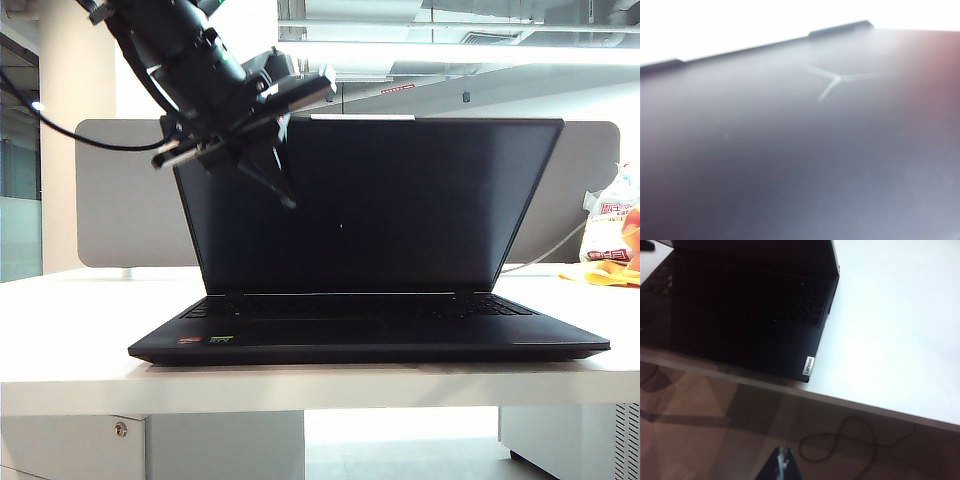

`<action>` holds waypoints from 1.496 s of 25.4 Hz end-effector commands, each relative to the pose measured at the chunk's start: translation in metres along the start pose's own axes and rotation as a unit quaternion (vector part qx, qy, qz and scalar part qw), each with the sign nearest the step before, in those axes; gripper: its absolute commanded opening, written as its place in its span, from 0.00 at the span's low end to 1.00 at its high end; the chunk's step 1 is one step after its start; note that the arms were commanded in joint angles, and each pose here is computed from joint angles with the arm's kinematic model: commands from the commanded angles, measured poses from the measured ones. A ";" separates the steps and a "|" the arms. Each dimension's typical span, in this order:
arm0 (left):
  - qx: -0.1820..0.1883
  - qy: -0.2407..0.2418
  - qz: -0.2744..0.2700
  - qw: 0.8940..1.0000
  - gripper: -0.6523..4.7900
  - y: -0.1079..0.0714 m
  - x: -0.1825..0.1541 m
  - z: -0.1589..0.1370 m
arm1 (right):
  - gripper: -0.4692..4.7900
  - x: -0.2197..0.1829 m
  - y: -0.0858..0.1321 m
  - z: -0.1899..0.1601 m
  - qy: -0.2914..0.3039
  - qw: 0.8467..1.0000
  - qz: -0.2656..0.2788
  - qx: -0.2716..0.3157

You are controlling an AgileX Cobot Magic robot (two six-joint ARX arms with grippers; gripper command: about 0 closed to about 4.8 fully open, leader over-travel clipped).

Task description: Open the lid of the laptop and use the keypad to enter the password "123".

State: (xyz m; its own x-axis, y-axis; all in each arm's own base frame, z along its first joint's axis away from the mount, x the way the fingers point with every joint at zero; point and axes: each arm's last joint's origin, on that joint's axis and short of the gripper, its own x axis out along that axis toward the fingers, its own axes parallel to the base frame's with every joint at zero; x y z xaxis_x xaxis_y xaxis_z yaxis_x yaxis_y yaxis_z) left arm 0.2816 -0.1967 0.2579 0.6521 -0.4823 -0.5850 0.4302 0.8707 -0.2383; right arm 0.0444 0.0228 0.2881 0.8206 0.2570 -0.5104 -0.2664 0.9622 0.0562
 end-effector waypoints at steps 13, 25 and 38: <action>0.041 -0.093 0.019 0.995 0.11 0.013 0.014 0.083 | 0.08 0.000 0.000 0.000 0.001 1.000 -0.003 0.001; 0.037 -0.129 0.045 0.990 0.11 0.042 0.038 0.127 | 0.08 0.001 0.000 0.000 0.005 1.000 -0.004 0.007; 0.079 -0.014 -0.045 0.996 0.11 0.016 -0.036 0.119 | 0.08 0.070 0.031 0.034 0.049 0.998 0.006 -0.046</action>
State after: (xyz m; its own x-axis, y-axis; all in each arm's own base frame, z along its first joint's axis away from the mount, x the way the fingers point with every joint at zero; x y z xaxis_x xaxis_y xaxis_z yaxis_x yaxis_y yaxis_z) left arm 0.3492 -0.1761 0.3662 0.6580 -0.5423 -0.5225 0.5433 0.8223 -0.1692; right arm 0.0989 0.0640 0.2794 0.7364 0.2173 -0.6408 -0.3050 0.9520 -0.0277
